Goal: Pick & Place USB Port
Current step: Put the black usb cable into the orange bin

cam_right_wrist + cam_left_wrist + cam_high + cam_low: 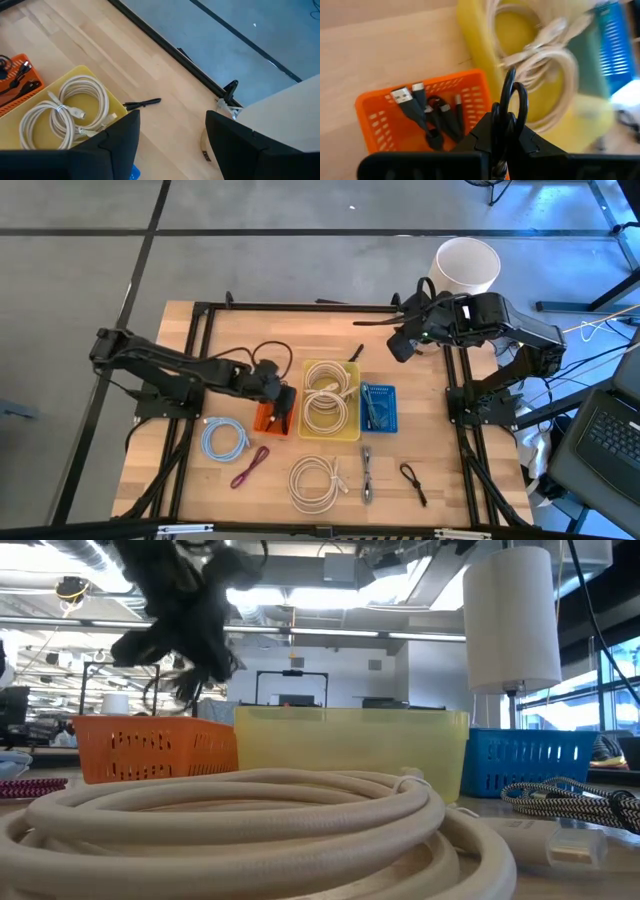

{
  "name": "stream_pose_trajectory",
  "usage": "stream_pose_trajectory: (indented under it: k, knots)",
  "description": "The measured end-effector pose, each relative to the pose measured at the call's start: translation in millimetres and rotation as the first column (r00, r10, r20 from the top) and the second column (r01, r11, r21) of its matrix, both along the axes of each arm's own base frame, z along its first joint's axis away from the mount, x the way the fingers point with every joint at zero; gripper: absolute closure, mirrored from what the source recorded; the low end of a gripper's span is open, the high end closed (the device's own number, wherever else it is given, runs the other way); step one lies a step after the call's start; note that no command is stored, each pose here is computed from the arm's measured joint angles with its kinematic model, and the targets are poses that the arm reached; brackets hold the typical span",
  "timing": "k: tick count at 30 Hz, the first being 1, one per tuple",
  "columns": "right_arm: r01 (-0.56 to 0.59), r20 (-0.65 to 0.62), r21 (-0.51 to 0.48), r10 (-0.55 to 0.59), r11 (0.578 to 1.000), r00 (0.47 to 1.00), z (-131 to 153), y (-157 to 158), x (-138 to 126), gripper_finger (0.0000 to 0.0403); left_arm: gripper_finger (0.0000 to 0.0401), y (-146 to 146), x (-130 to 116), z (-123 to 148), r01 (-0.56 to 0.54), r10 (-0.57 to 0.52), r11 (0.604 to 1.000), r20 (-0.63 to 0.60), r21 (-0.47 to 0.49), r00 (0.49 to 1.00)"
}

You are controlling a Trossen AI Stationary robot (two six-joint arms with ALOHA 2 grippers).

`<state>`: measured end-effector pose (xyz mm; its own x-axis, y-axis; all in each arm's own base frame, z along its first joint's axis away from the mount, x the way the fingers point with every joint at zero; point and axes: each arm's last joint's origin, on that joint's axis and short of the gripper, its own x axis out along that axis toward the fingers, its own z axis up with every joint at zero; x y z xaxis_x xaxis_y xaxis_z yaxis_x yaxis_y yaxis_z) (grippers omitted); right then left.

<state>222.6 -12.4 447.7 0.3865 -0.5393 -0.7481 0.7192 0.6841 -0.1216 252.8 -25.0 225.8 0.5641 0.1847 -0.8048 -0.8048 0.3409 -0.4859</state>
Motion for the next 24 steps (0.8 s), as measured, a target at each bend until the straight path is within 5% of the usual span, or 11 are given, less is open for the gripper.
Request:
stream_pose_trajectory:
  k: [24]
  knots:
    - [-0.001, 0.0, 0.0, 0.001, 1.0, 1.0, 0, 0, 0, 0.0173, 0.0385, -2, 23, -74, -0.019, 0.014, 0.999, -0.184, -0.027, 0.983]
